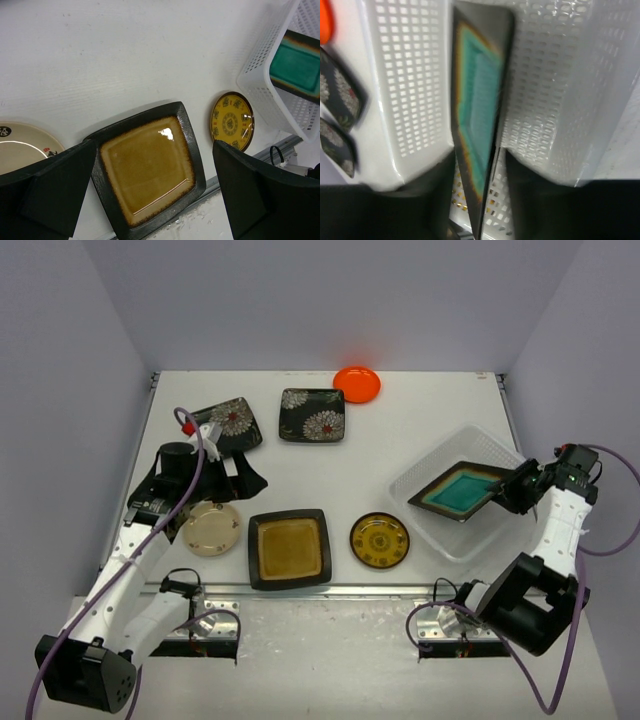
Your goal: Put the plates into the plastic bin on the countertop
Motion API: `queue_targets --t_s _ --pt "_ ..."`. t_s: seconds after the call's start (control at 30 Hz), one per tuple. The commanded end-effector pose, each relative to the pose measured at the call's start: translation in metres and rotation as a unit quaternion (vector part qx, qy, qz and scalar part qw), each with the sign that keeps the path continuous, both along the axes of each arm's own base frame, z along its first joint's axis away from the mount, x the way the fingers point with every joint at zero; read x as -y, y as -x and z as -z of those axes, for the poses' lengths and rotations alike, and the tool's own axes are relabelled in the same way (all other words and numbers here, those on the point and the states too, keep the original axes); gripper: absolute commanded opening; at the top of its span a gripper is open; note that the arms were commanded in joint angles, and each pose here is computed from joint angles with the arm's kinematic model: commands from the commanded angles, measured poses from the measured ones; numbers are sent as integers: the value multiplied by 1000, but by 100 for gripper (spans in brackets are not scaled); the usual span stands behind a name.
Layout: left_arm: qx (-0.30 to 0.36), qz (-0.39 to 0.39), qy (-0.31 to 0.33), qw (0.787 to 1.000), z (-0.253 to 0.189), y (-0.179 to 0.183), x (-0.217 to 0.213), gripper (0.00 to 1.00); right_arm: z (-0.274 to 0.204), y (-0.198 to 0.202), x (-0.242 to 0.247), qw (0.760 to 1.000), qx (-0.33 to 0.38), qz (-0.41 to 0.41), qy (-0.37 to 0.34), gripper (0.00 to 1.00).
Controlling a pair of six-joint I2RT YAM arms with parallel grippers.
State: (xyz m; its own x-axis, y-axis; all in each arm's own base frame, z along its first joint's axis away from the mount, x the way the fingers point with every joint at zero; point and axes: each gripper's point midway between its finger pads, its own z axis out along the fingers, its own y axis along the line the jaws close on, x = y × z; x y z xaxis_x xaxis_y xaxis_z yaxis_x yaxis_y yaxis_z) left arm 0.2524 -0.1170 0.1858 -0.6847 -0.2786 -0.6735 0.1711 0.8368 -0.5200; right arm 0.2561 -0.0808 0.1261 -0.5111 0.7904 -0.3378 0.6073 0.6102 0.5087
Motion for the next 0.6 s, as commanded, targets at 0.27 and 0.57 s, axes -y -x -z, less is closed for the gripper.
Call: queue_targets --t_s 0.27,0.57 --pt "12 -11 -11 1000 -6 -10 -2 100 -7 -23 9 999 39 18 -4 76" --pt "-45 -22 15 999 14 -21 6 100 -98 -36 -79 970 180 -155 47 99"
